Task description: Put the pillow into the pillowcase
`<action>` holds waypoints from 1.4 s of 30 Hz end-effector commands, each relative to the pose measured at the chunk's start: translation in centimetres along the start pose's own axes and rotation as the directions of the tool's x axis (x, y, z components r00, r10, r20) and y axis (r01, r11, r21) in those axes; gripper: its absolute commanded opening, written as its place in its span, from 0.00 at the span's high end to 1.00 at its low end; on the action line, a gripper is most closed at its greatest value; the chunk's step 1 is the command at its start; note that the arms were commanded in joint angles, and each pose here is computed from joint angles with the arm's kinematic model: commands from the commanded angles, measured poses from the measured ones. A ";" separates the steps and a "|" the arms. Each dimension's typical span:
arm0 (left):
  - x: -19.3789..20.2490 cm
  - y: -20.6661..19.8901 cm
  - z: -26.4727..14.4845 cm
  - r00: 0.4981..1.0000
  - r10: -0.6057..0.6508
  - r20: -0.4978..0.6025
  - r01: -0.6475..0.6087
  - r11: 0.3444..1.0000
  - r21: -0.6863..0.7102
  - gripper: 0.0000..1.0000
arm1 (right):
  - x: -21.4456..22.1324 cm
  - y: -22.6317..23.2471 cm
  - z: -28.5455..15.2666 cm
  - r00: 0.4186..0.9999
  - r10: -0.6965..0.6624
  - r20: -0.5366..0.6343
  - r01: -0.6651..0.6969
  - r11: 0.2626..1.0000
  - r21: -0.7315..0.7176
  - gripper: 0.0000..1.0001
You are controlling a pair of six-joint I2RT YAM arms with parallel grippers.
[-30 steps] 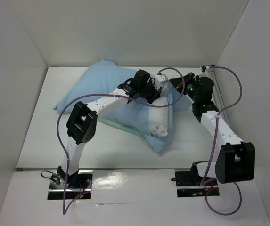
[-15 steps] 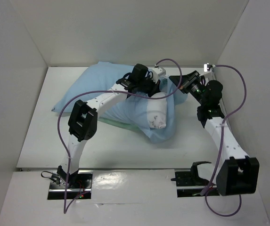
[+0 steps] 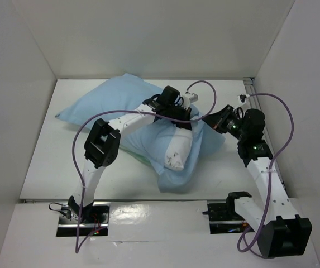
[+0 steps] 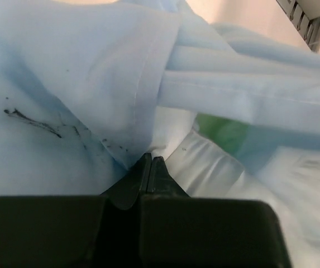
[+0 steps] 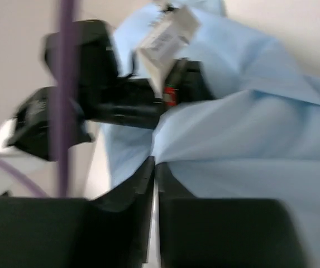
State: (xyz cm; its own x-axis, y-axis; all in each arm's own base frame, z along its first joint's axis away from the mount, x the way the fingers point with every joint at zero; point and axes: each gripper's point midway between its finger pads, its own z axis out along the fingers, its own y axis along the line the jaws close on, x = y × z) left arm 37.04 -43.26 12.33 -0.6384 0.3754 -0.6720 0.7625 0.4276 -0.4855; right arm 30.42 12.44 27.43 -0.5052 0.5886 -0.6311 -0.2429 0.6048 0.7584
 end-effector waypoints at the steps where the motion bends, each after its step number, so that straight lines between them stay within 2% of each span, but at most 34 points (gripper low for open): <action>1: 3.2 0.7 -2.2 0.984 -0.146 -0.104 0.135 0.985 -0.108 1.00 | -3.3 -1.1 -0.9 0.983 -0.139 0.118 0.125 0.985 0.116 0.81; 2: 2.6 1.2 -2.5 0.985 -0.145 -0.088 0.134 0.983 -0.123 1.00 | -3.3 -2.4 -1.0 0.987 -0.127 0.097 0.106 0.975 0.195 0.71; 3: 1.7 1.1 -2.9 0.988 -0.144 -0.064 0.134 0.981 -0.139 1.00 | -3.5 -2.9 -1.3 0.987 -0.128 0.097 0.102 0.966 0.236 0.53; 6: -0.5 1.0 -3.9 0.991 -0.131 -0.024 0.125 0.976 -0.177 1.00 | -4.1 -5.7 -2.8 0.987 -0.123 0.107 0.067 0.904 0.423 0.37; 8: -2.4 0.6 -4.5 0.994 -0.107 -0.003 0.105 0.978 -0.182 0.86 | -4.1 -7.4 -4.0 0.987 -0.119 0.112 0.043 0.850 0.524 0.37; 9: -1.8 0.4 -4.8 0.990 -0.134 -0.040 0.124 0.974 -0.191 0.77 | -4.0 -7.6 -4.3 0.987 -0.109 0.119 0.028 0.842 0.538 0.37; 10: -3.5 -0.1 -5.6 0.994 -0.105 -0.018 0.100 0.975 -0.197 0.59 | -3.7 -7.7 -4.5 0.988 -0.103 0.111 0.026 0.838 0.544 0.37; 11: -3.7 -0.4 -6.2 0.995 -0.097 -0.028 0.090 0.976 -0.198 0.50 | -3.4 -7.8 -4.8 0.990 -0.098 0.103 0.025 0.835 0.550 0.37; 12: -2.9 -0.5 -6.7 0.991 -0.121 -0.058 0.105 0.970 -0.219 0.43 | -2.9 -7.7 -5.1 0.991 -0.092 0.095 0.026 0.838 0.545 0.37; 15: -3.6 -2.3 -10.0 0.998 -0.041 -0.047 0.025 0.956 -0.293 0.17 | -1.5 -7.4 -5.4 0.995 -0.068 0.074 0.020 0.857 0.516 0.37; 16: -3.4 -2.7 -10.8 0.998 -0.024 -0.053 0.006 0.947 -0.321 0.13 | -1.0 -7.6 -5.3 0.997 -0.058 0.059 0.019 0.859 0.512 0.37; 18: -2.3 -3.7 -13.1 0.998 -0.001 -0.069 -0.026 0.919 -0.394 0.13 | 0.5 -8.0 -5.3 0.999 -0.015 0.033 -0.003 0.864 0.503 0.37; 19: -1.8 -4.1 -13.7 0.997 0.006 -0.073 -0.035 0.910 -0.412 0.16 | 0.8 -7.9 -5.4 1.000 -0.011 0.025 -0.003 0.870 0.493 0.37; 21: 1.5 -4.3 -14.0 0.989 0.003 -0.147 -0.070 0.887 -0.456 0.25 | 1.6 -8.3 -5.3 1.000 0.010 0.020 -0.018 0.871 0.492 0.37; 22: 1.8 -5.5 -15.3 0.991 0.016 -0.133 -0.078 0.879 -0.471 0.25 | 2.2 -8.0 -5.3 1.000 0.011 0.004 -0.011 0.879 0.477 0.37; 23: 4.4 -4.7 -15.5 0.985 -0.022 -0.174 -0.075 0.843 -0.532 0.25 | 2.4 -7.8 -5.1 1.000 0.020 0.001 -0.018 0.882 0.471 0.35; 26: 8.1 -7.2 -15.9 0.982 -0.001 -0.189 -0.113 0.800 -0.590 0.13 | 3.4 -8.4 -5.2 1.000 0.019 -0.017 -0.008 0.875 0.484 0.33; 31: 11.3 -10.4 -15.9 0.984 0.026 -0.179 -0.129 0.795 -0.593 0.11 | 5.7 -10.2 -4.8 0.995 0.029 -0.094 0.025 0.847 0.530 0.29; 36: 13.2 -10.3 -15.0 0.975 0.025 -0.220 -0.151 0.803 -0.577 0.09 | 7.7 -11.4 -3.8 0.982 -0.013 -0.186 0.115 0.826 0.552 0.24; 37: 13.8 -10.0 -14.7 0.971 0.018 -0.237 -0.157 0.799 -0.580 0.09 | 8.0 -11.6 -3.5 0.977 -0.022 -0.210 0.138 0.818 0.559 0.18; 38: 14.3 -9.7 -14.1 0.965 0.006 -0.262 -0.162 0.800 -0.578 0.07 | 8.2 -12.0 -3.3 0.975 -0.030 -0.221 0.155 0.803 0.576 0.16; 41: 16.0 -8.7 -12.4 0.943 -0.019 -0.333 -0.186 0.799 -0.572 0.06 | 8.8 -11.5 -2.7 0.962 -0.077 -0.263 0.222 0.780 0.585 0.14; 42: 16.3 -8.6 -11.8 0.940 -0.024 -0.341 -0.186 0.803 -0.567 0.06 | 9.3 -10.5 -2.3 0.957 -0.092 -0.274 0.237 0.793 0.561 0.14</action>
State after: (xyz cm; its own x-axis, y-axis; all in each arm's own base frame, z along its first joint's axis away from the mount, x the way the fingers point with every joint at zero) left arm 18.55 -30.47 14.47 -0.6310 0.6165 -0.4709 0.6807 0.7312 0.0450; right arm 25.44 9.95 12.23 -0.7275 0.4034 -0.5549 0.1839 0.8939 0.4087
